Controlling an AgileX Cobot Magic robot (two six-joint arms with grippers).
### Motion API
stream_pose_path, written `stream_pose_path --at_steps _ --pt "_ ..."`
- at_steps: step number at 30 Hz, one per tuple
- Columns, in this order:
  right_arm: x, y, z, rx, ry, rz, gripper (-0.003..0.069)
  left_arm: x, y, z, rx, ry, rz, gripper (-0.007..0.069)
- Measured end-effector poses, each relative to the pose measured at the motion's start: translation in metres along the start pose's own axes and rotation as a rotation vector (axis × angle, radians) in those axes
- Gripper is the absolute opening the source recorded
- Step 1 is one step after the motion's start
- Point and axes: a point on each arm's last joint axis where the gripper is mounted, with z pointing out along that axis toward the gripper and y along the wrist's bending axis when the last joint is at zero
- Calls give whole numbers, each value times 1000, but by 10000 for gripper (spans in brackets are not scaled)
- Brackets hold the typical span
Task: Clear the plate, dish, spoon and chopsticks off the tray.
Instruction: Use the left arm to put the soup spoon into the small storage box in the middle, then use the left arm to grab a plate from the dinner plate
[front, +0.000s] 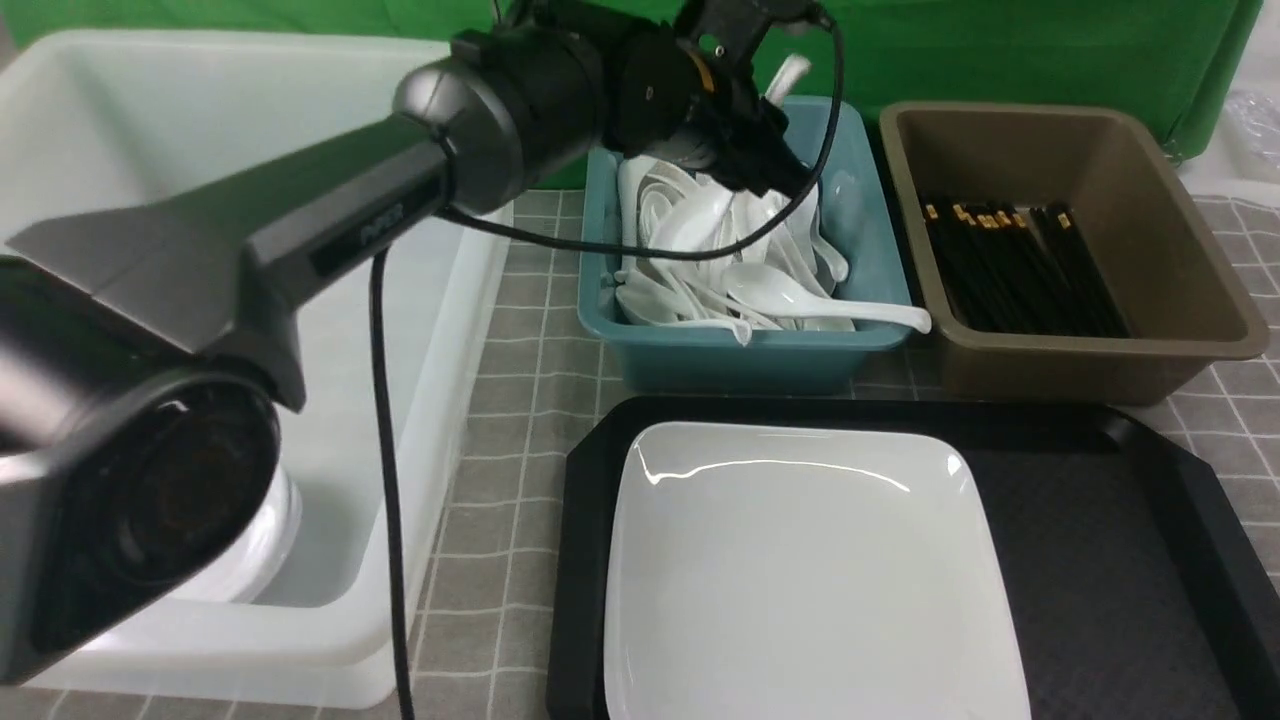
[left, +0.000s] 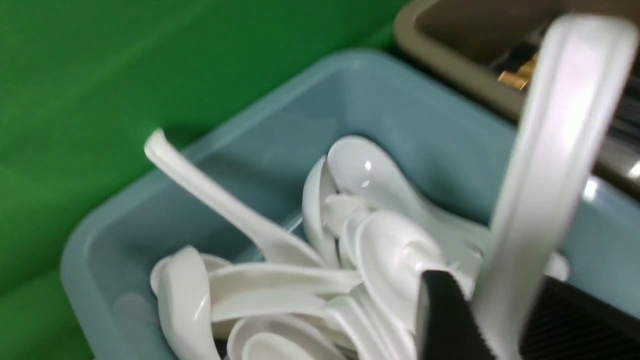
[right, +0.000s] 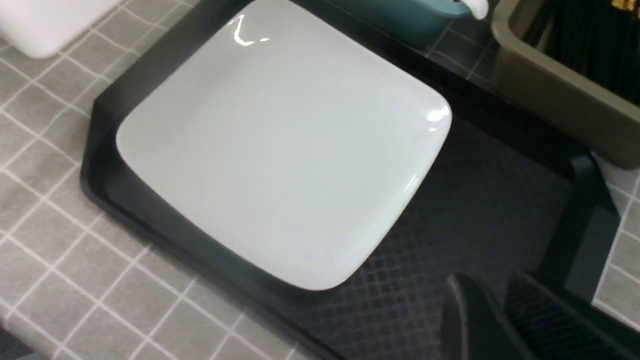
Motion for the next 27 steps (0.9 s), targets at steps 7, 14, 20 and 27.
stream_pose_path --at_steps 7,14,20,27 --pt "0 1 0 -14 3 3 144 -8 0 -22 35 70 -59 622" --pt "-2 0 0 0 -18 -9 144 -40 -9 -125 134 250 -30 520" --pt "-4 0 0 0 -44 -12 147 -25 -45 -178 285 395 218 134" --pt "-5 -1 0 8 -50 -16 151 47 -113 -204 501 554 541 22"
